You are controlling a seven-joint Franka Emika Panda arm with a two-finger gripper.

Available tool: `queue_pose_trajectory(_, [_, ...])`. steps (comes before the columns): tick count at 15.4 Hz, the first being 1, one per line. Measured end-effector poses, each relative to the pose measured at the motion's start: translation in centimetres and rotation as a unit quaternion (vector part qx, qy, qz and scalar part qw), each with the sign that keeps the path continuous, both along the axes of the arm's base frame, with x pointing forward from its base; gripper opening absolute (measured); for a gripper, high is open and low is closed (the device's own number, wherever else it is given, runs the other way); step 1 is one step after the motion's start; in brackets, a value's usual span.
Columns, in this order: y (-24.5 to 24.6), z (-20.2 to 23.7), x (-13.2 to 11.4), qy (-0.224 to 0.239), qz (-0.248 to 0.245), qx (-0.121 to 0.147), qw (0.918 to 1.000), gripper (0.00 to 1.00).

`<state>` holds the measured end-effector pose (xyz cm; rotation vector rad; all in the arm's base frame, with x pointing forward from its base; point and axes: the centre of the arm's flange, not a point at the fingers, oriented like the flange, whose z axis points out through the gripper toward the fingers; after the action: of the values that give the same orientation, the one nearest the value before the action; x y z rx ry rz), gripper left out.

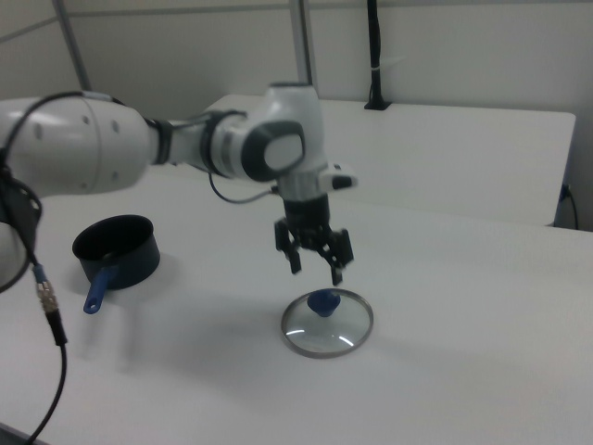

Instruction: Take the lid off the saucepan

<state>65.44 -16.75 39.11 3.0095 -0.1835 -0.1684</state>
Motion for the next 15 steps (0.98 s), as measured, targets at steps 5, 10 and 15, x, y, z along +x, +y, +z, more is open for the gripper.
queue_pose_trajectory(5, [2.8, 11.0, -3.5, -0.011, 0.006, 0.012, 0.9999, 1.00])
queue_pose_trajectory(10, [8.7, 17.7, -7.4, -0.014, 0.047, 0.026, 0.9985, 1.00])
queue_pose_trajectory(15, [12.9, 18.0, -8.2, -0.010, 0.050, 0.027, 0.9983, 1.00])
